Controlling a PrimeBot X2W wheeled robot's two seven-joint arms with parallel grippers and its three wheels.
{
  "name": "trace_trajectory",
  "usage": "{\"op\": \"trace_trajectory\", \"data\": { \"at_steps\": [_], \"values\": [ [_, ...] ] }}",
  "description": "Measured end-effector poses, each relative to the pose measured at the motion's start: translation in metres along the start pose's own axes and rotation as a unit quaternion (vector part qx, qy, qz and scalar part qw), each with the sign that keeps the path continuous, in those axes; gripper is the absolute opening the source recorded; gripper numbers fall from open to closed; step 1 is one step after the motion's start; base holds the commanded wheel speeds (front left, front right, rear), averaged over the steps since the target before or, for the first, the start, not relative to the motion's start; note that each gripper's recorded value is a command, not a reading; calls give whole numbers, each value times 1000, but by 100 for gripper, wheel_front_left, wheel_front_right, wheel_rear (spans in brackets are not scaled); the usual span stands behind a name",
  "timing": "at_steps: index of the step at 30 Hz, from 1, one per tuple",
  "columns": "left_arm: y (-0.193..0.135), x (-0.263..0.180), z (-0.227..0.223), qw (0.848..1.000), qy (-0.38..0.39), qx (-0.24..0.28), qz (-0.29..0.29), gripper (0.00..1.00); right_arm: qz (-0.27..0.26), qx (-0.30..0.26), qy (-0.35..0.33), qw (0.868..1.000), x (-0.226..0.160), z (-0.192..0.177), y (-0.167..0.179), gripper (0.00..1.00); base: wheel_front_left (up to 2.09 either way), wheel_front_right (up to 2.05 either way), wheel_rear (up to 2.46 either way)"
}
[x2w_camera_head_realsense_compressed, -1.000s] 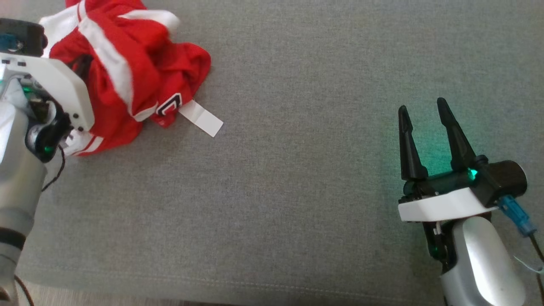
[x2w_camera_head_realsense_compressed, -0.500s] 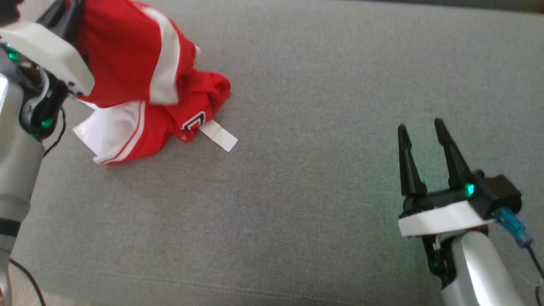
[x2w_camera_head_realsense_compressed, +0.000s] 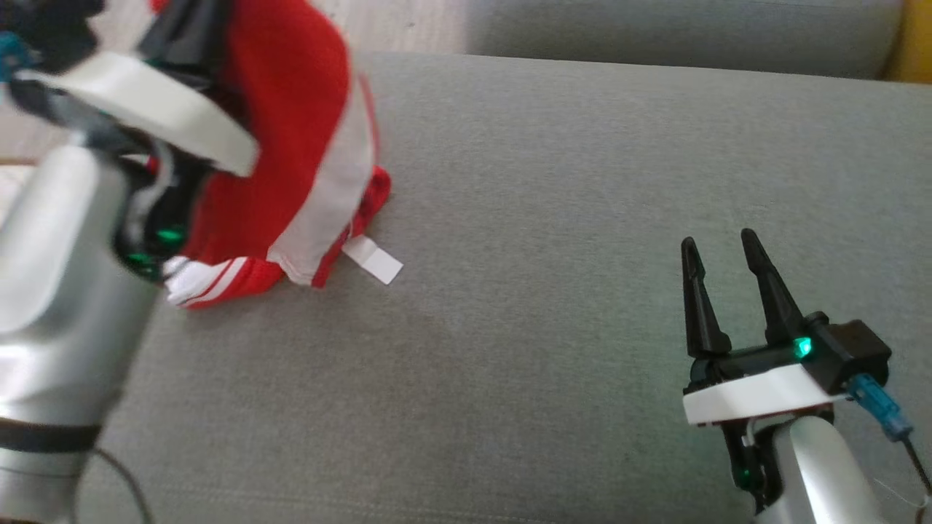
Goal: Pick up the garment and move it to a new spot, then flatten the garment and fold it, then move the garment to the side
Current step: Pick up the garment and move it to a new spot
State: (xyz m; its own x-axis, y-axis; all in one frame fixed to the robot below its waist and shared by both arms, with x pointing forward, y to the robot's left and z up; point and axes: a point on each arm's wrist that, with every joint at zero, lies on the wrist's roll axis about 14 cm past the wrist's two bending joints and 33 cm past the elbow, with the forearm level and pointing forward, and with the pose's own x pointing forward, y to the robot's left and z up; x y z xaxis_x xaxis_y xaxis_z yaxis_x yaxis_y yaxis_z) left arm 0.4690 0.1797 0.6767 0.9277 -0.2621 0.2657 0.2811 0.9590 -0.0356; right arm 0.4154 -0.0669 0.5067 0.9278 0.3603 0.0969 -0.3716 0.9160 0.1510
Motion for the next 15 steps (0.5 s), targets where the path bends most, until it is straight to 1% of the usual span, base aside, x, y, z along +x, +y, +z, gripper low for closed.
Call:
{"op": "trace_trajectory", "data": {
  "at_steps": [6,7,12,15],
  "values": [
    [-81,20,12,994,-31,-49,-89,0,-24,-2,-4,1000,-11,4,-15,100,0,0,0],
    [-81,20,12,994,-31,-49,-89,0,-24,-2,-4,1000,-11,4,-15,100,0,0,0],
    [-143,32,1,983,-25,-106,-150,0,-58,-4,-10,998,-23,10,-36,100,0,0,0],
    [-177,39,-6,974,-21,-138,-180,0,-79,-5,-23,997,-28,20,-50,100,0,0,0]
  ]
}}
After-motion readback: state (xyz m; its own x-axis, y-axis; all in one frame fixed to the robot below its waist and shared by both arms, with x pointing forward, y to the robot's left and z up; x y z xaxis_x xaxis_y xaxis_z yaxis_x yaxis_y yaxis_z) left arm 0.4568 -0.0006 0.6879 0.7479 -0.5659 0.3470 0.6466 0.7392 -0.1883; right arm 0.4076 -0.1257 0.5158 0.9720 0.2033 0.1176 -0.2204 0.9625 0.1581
